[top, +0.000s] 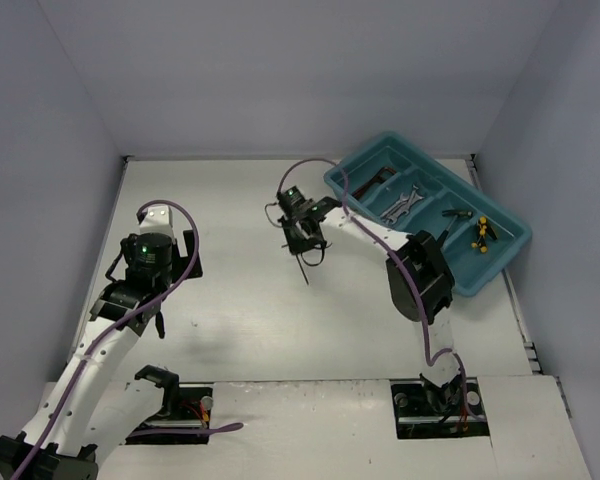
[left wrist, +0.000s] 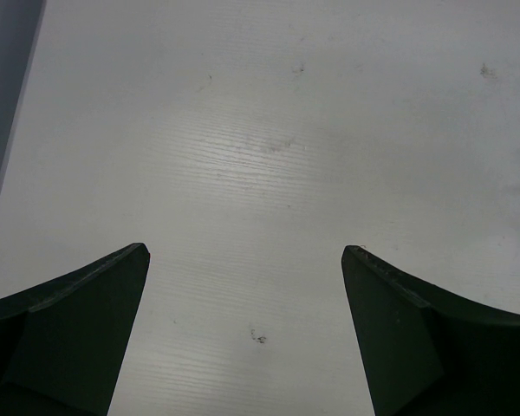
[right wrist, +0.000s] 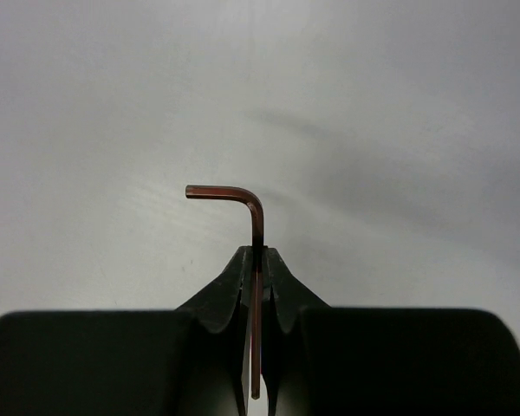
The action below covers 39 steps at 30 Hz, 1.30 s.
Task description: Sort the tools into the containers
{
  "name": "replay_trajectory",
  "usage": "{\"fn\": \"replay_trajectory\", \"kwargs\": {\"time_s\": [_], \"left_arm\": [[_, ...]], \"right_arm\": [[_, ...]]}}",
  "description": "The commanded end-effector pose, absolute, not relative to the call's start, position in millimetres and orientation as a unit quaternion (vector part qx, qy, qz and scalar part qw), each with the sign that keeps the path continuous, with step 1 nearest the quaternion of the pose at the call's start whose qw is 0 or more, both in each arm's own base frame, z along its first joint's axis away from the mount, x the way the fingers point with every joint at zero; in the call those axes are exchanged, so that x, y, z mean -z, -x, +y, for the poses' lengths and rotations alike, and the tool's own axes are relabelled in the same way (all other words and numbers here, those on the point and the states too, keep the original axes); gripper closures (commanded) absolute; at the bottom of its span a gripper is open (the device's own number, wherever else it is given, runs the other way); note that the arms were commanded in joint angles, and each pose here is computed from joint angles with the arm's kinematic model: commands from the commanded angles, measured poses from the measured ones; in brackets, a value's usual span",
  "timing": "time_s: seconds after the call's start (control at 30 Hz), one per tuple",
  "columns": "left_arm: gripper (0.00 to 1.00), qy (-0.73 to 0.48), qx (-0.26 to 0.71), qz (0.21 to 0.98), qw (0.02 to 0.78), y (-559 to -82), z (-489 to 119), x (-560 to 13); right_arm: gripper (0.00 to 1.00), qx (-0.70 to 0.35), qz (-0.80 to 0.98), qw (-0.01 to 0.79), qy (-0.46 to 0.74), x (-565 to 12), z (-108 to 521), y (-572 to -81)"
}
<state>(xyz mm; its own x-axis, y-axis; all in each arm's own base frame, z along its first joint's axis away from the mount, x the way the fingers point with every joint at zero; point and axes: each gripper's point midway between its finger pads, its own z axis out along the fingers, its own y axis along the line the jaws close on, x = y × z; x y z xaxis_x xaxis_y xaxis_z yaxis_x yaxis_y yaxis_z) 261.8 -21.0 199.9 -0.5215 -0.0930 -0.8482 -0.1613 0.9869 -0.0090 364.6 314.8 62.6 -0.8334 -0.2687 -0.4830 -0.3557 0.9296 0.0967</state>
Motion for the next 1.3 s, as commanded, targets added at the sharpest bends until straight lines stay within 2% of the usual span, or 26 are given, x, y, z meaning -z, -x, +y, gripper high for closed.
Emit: {"fn": "replay_trajectory", "kwargs": {"time_s": [0.0, 0.2, 0.33, 0.5, 0.6, 0.7, 0.83, 0.97, 1.13, 1.27], "left_arm": [[0.10, 0.081, -0.034, 0.857, 0.508, -270.0, -21.4, -212.4], [0.10, 0.082, -0.034, 0.855, 0.512, -268.8, -20.4, -213.9], [0.09, 0.082, -0.035, 0.854, 0.512, -268.9, -20.0, -213.7], [0.09, 0.083, -0.036, 0.854, 0.513, -268.8, -19.2, -214.1], [0.10, 0.083, -0.037, 0.853, 0.513, -268.8, -19.0, -214.2], [0.10, 0.084, -0.038, 0.852, 0.515, -268.3, -18.4, -214.7], [0.10, 0.086, -0.039, 0.851, 0.517, -267.7, -17.1, -215.8], [0.10, 0.085, -0.035, 0.849, 0.521, -266.9, -17.9, -218.3], [0.09, 0.087, -0.035, 0.845, 0.526, -265.8, -16.8, -221.2], [0.10, 0.095, -0.040, 0.842, 0.529, -262.5, -13.4, -226.1]], "right_arm": [[1.00, -0.129, 0.912, 0.388, 0.032, -197.7, 265.4, -452.6], [1.00, -0.100, 0.882, 0.443, -0.124, -224.0, 172.1, -537.2], [1.00, -0.098, 0.871, 0.441, -0.193, -201.9, 131.5, -581.9], [0.99, -0.096, 0.859, 0.440, -0.242, -172.7, 114.3, -616.1], [0.90, -0.101, 0.859, 0.433, -0.255, -153.1, 116.5, -627.8], [0.73, -0.097, 0.855, 0.434, -0.267, -147.0, 113.3, -631.4], [0.54, -0.090, 0.848, 0.457, -0.254, -168.3, 109.8, -631.3], [0.47, -0.082, 0.841, 0.491, -0.214, -218.0, 103.9, -615.1], [0.42, -0.056, 0.828, 0.539, -0.145, -296.7, 83.7, -548.4], [0.34, -0.015, 0.824, 0.556, -0.104, -320.6, 60.9, -487.5]]}}
